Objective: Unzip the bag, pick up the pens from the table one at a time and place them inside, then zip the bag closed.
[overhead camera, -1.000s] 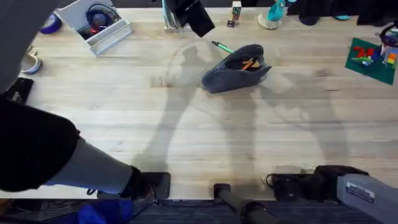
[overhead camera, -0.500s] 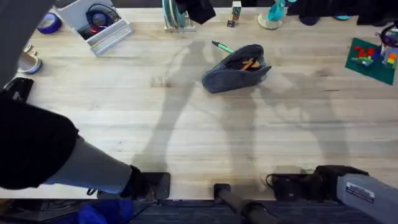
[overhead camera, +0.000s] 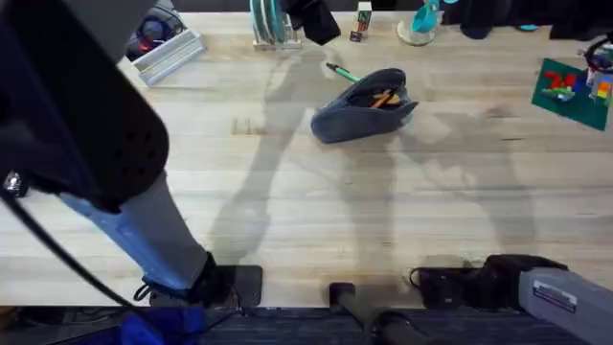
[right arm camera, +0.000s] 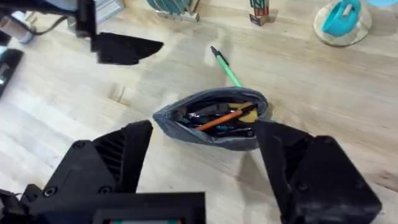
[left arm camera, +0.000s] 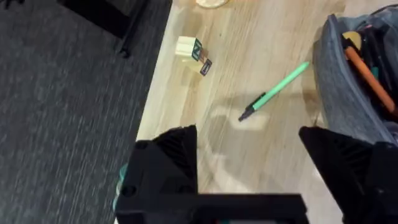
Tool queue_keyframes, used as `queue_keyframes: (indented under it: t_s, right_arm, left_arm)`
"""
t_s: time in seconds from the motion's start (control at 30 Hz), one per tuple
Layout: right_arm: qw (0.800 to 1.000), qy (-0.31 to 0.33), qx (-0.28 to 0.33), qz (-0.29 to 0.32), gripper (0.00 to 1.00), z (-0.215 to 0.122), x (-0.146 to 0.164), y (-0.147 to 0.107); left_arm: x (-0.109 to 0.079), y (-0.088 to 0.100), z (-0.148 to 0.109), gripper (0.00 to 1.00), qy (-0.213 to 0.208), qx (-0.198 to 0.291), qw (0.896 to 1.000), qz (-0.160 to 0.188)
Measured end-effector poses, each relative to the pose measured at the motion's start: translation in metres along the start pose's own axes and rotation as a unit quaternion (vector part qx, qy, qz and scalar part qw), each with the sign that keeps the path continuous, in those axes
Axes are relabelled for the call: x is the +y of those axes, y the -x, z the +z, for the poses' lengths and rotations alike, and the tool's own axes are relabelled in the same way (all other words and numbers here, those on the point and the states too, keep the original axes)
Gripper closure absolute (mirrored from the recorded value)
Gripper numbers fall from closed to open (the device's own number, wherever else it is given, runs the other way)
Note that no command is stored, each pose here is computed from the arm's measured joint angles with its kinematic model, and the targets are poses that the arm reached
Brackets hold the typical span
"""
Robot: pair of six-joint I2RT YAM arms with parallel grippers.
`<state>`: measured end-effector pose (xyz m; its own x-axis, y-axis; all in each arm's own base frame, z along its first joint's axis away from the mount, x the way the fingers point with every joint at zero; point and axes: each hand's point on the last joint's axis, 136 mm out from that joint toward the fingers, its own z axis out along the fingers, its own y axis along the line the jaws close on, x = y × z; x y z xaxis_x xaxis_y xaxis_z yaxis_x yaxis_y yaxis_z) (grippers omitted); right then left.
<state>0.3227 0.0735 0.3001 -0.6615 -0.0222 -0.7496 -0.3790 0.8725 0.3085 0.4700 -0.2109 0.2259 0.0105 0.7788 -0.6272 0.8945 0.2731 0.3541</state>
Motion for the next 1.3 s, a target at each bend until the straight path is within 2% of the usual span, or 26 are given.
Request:
queue_keyframes:
  t_s: [0.3,0.63,0.8,0.97,1.3]
  right_arm:
    - [1.000,0.000,0.000,0.000,0.005,0.000,0.000,0.000]
    - [1.000,0.000,0.000,0.000,0.006,0.000,0.000,0.000]
    - [1.000,0.000,0.000,0.000,0.006,0.000,0.000,0.000]
    - [1.000,0.000,0.000,0.000,0.005,0.000,0.000,0.000]
    - [1.000,0.000,0.000,0.000,0.005,0.000,0.000,0.000]
  left_arm:
    - [0.000,0.002,0.037,0.012,-0.029,-0.046,0.999,0.001]
    - [-0.006,-0.028,0.094,0.012,-0.068,-0.058,0.996,-0.015]
    - [-0.013,-0.035,0.108,0.012,-0.090,-0.073,0.993,-0.020]
    - [-0.021,-0.043,0.121,0.012,-0.107,-0.079,0.991,-0.006]
    - [-0.040,-0.071,0.151,0.013,-0.138,-0.066,0.988,-0.001]
